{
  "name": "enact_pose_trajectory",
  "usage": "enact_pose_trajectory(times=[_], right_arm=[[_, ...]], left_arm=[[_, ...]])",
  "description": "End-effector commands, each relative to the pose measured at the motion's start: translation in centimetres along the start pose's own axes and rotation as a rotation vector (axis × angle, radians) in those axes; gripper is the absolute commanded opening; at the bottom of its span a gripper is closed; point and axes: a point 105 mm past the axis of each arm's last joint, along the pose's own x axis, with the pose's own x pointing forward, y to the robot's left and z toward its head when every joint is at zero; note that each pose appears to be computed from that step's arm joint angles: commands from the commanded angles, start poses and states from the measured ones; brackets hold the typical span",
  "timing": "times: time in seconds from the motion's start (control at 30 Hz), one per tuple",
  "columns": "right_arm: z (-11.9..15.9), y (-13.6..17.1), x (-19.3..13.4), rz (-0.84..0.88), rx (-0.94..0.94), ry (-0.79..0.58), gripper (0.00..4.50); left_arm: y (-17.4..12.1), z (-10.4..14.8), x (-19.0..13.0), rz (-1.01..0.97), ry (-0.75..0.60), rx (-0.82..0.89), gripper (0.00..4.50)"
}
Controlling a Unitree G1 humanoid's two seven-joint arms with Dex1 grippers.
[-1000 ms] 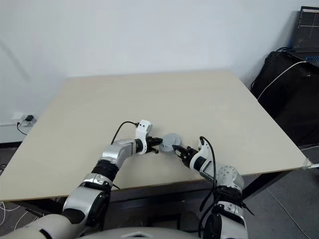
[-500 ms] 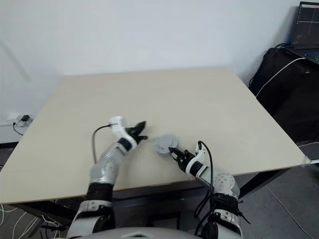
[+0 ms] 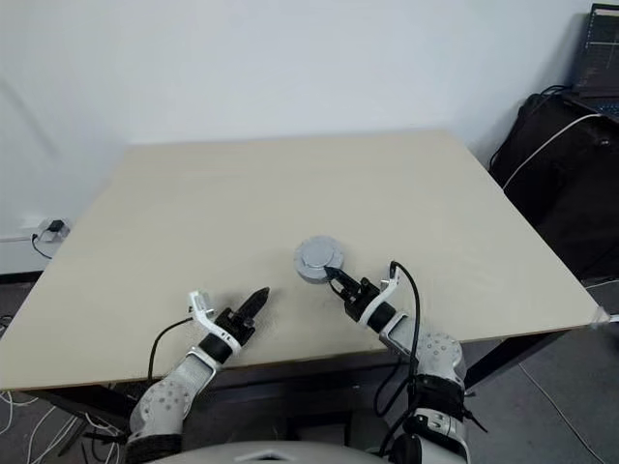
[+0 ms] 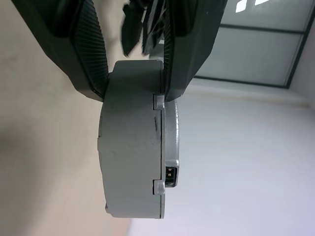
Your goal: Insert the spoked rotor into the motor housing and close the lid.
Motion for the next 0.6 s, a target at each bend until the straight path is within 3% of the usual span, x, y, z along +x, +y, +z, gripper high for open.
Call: enact_pose_trajectory(times=[0.03, 0.2, 0.23, 0.6], right_arm=[[-0.1, 3.3, 0.8, 0.135, -0.041, 0.021, 1.29], [-0.4, 3.4, 0.5, 0.126, -0.056, 0.048, 1.29], [-0.4, 3.4, 0.4, 0.122, -0.058, 0.055, 1.29], [-3.6, 3.1, -0.3, 0.09, -0.04, 0.232, 1.29]], left_arm=[[-2.9, -1.2, 0.5, -0.146, -0.015, -0.158, 2.59], [-3.3, -2.2, 0.3, -0.172, -0.005, -0.239, 4.32], [-3.3, -2.3, 0.3, -0.178, -0.008, -0.247, 4.47], [-3.8, -3.1, 0.8, -0.225, -0.007, -0.381, 4.47]])
